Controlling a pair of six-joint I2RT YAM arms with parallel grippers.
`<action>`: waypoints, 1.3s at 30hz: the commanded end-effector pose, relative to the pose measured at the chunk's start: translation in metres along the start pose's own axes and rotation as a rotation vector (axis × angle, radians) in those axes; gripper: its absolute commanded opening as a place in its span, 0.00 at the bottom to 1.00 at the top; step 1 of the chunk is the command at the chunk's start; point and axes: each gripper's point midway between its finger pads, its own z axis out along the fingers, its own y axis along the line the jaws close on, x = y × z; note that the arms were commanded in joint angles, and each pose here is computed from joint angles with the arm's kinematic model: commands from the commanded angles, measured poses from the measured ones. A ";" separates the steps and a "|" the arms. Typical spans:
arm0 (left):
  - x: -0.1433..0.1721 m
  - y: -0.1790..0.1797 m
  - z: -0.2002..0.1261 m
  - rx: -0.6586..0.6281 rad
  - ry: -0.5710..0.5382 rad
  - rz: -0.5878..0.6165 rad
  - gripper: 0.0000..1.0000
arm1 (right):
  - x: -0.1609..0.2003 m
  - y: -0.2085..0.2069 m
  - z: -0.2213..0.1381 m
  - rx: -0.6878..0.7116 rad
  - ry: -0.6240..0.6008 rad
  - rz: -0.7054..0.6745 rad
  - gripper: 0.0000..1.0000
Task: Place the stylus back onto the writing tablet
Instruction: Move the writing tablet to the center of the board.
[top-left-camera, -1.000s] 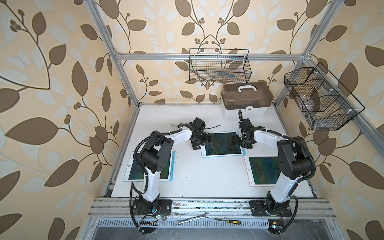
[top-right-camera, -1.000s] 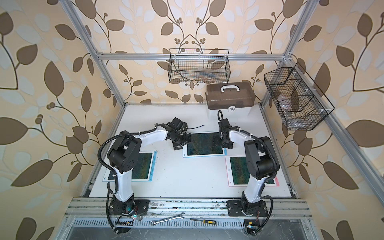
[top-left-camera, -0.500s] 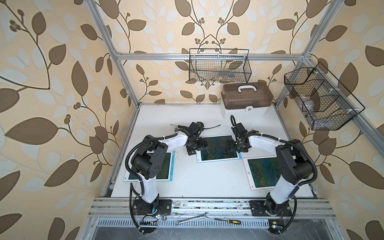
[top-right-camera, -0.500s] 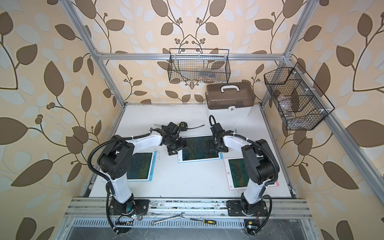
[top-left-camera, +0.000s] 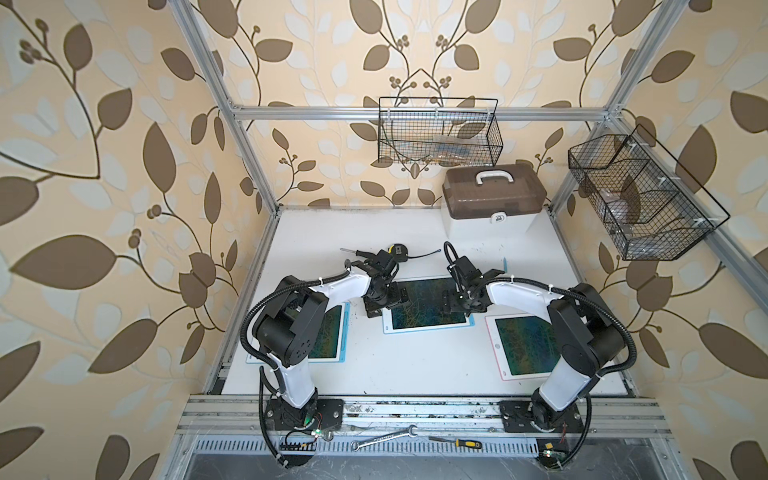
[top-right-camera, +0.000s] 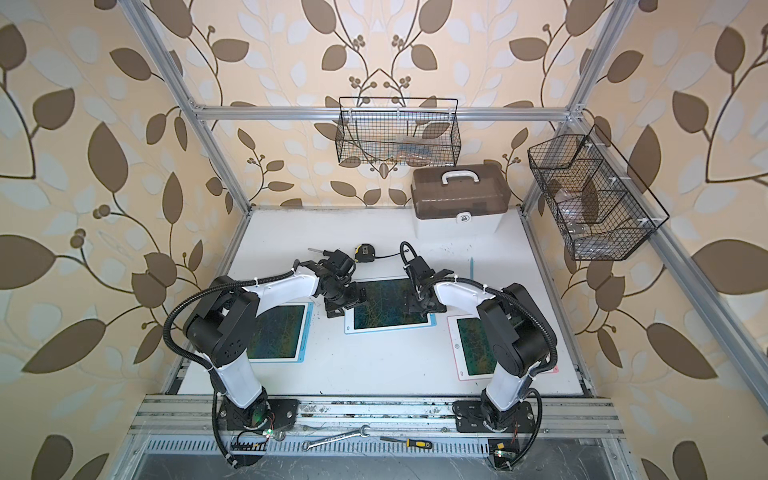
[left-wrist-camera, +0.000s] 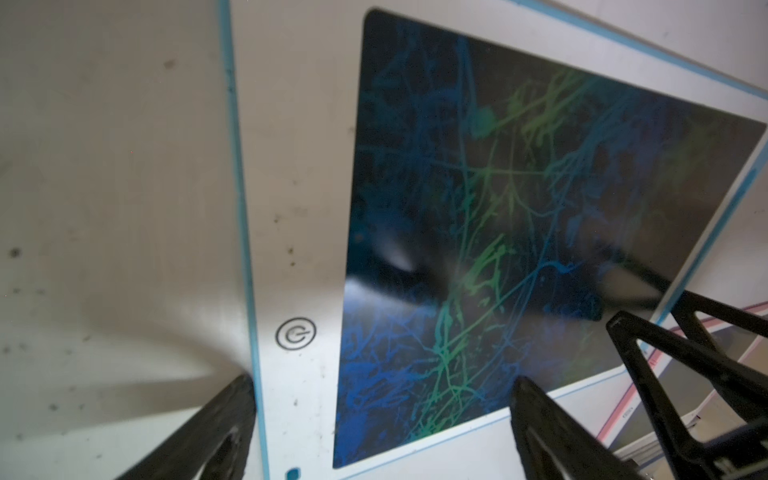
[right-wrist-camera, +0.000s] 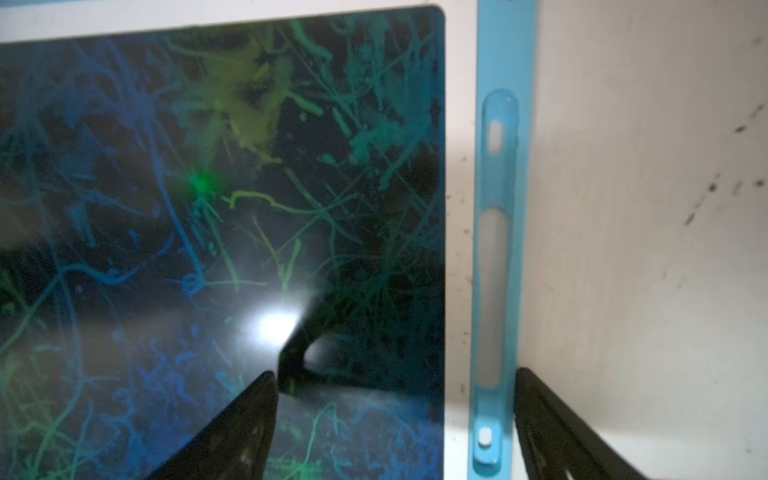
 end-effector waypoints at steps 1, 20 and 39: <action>0.028 0.006 0.008 0.003 0.093 0.019 0.96 | 0.077 0.027 0.015 -0.121 0.256 0.021 0.87; 0.054 0.036 -0.004 -0.052 0.121 0.007 0.98 | 0.108 0.025 -0.007 -0.093 0.284 -0.010 0.88; 0.005 0.030 -0.022 -0.045 0.041 0.006 0.99 | 0.015 -0.002 -0.021 -0.144 0.143 0.119 0.91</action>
